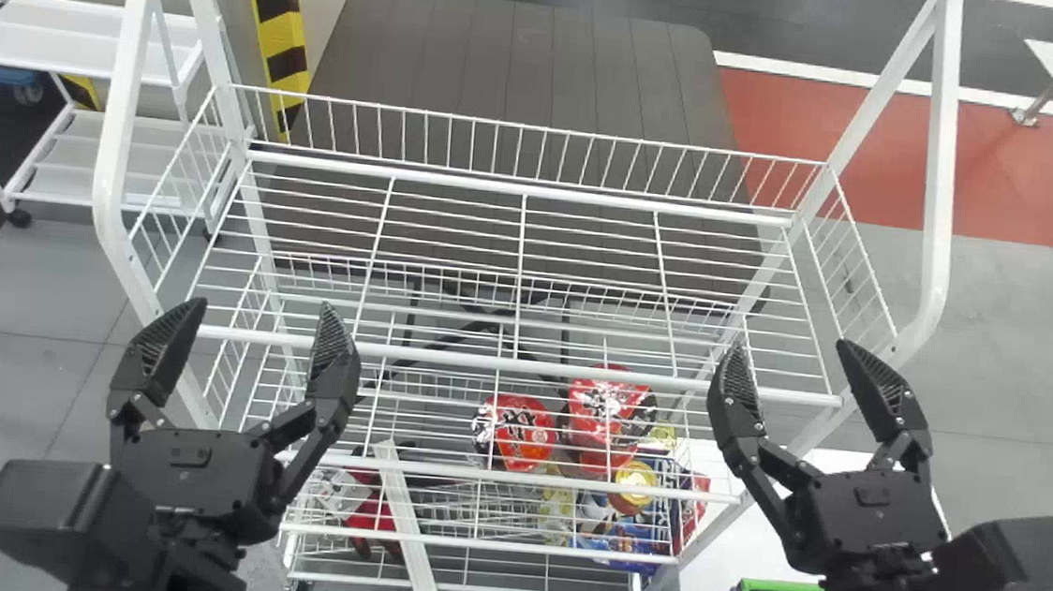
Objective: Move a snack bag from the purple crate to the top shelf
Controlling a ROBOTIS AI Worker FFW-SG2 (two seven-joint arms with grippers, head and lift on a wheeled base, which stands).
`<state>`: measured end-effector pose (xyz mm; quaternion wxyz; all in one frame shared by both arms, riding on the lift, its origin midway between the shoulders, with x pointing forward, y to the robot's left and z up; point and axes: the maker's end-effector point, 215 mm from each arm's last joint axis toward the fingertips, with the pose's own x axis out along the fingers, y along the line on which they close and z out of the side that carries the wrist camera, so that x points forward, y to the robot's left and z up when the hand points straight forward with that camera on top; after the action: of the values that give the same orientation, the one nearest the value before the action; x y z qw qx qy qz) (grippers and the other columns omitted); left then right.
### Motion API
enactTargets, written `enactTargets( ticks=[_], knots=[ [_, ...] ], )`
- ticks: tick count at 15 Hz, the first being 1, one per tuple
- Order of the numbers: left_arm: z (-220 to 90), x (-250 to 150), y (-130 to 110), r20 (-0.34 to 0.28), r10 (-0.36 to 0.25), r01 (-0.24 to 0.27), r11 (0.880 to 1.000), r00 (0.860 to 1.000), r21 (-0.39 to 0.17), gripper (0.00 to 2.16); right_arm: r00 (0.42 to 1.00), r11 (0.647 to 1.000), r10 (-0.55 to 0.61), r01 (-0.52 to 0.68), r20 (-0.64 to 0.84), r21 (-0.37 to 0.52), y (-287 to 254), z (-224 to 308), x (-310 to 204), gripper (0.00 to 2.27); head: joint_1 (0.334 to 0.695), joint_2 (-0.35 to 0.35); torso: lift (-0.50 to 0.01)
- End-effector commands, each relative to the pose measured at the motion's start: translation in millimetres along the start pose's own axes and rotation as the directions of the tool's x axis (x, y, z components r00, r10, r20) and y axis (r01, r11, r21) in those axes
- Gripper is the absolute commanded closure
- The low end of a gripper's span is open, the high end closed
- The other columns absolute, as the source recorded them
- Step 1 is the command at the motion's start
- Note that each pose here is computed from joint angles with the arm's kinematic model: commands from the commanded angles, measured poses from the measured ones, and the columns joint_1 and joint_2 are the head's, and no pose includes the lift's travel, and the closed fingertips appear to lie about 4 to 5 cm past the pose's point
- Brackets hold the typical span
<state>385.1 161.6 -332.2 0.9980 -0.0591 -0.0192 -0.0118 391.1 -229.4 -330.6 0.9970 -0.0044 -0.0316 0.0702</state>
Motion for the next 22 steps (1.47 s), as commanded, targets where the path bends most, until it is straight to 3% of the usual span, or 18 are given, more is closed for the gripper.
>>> enactTargets(
  ticks=[1,6,18,20,22],
  knots=[
    [1,0,0,0.004,0.002,-0.002,1.000,1.000,0.000,0.14,1.000,1.000,-0.001,0.001,-0.004,-0.002,-1,-1,0,0.17,0.695,-0.100,0.000],
    [-5,2,2,-0.020,0.011,-0.011,1.000,1.000,0.006,0.15,1.000,1.000,-0.002,0.002,-0.007,-0.002,-2,-2,1,0.17,0.695,-0.101,0.000],
    [-1,3,2,0.002,0.011,-0.011,1.000,1.000,0.003,0.14,1.000,1.000,-0.009,0.009,-0.011,0.011,-5,-4,5,0.17,0.695,-0.102,0.000],
    [-1,3,2,0.002,0.011,-0.011,1.000,1.000,0.003,0.14,0.991,0.998,-0.056,0.056,-0.122,0.000,-11,-32,7,0.17,0.695,-0.102,0.000],
    [-1,4,2,0.003,0.011,-0.011,1.000,1.000,0.004,0.14,0.998,0.999,-0.041,0.040,-0.045,-0.023,-4,-10,6,0.17,0.695,-0.111,0.000]
  ],
)
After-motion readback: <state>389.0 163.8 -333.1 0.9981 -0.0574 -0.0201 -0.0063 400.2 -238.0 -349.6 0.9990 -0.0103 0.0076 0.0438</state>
